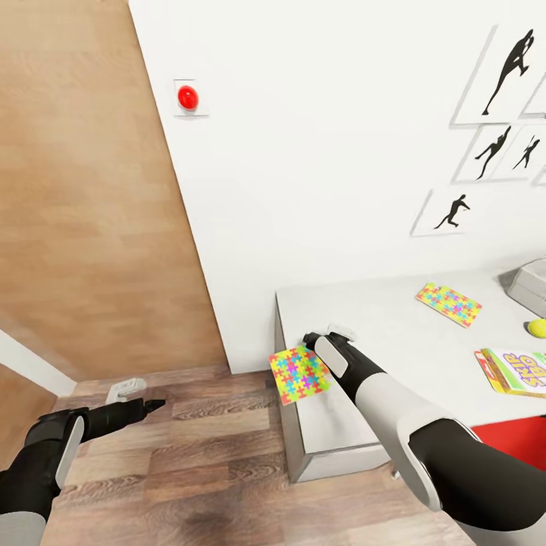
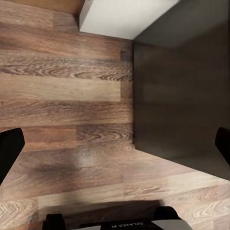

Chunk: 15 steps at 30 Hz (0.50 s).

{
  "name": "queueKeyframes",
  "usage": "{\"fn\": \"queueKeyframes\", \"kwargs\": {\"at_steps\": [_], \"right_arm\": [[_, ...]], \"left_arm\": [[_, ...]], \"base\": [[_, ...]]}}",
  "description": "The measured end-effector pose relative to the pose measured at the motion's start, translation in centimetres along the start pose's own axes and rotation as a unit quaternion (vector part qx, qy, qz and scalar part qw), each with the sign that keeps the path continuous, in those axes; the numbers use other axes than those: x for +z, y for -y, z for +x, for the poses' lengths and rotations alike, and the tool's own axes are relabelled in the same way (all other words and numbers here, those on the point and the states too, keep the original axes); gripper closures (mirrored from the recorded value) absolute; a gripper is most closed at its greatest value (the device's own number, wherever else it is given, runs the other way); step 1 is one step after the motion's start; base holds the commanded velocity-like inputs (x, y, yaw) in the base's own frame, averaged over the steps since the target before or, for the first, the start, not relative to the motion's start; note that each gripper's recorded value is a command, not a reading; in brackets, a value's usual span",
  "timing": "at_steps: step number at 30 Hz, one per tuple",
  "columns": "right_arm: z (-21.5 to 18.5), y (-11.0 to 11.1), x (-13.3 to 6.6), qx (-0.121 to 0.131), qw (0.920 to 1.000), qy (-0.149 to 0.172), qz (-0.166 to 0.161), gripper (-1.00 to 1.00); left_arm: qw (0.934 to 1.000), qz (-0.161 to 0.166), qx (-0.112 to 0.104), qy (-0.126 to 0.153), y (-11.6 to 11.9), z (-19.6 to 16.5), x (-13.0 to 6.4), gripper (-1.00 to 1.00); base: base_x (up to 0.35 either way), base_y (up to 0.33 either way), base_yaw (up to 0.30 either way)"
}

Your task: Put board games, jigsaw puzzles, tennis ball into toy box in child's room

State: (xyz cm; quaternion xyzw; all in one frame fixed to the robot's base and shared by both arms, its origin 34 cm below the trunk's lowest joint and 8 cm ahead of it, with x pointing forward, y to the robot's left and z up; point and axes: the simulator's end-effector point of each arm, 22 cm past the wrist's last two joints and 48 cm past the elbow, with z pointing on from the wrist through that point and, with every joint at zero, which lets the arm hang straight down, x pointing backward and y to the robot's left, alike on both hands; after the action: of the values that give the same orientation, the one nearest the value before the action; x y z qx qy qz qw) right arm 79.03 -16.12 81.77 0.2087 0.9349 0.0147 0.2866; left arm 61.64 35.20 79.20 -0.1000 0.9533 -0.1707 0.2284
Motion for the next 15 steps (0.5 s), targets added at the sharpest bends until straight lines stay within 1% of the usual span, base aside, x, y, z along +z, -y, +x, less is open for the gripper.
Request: {"fn": "queueKeyframes", "kwargs": {"at_steps": [4, 7, 15], "right_arm": [[-0.3, -0.1, -0.3, 0.0, 1.0, 0.003, -0.001, -1.0], [-0.6, -0.2, -0.5, 0.001, 1.0, 0.005, -0.002, -1.0], [-1.2, -0.4, -1.1, 0.002, 0.9999, 0.012, -0.005, -1.0]], "left_arm": [[1.0, 0.001, 0.001, 0.003, 0.1, -0.2, -0.2, -1.0], [1.0, 0.002, 0.001, 0.005, 0.2, -0.4, -0.4, -1.0], [0.9999, 0.003, 0.003, 0.011, 0.5, -0.9, -0.8, -1.0]], "base": [[0.0, -0.021, -0.075], [0.0, -0.103, -0.075], [0.0, -0.19, -0.075]]}}
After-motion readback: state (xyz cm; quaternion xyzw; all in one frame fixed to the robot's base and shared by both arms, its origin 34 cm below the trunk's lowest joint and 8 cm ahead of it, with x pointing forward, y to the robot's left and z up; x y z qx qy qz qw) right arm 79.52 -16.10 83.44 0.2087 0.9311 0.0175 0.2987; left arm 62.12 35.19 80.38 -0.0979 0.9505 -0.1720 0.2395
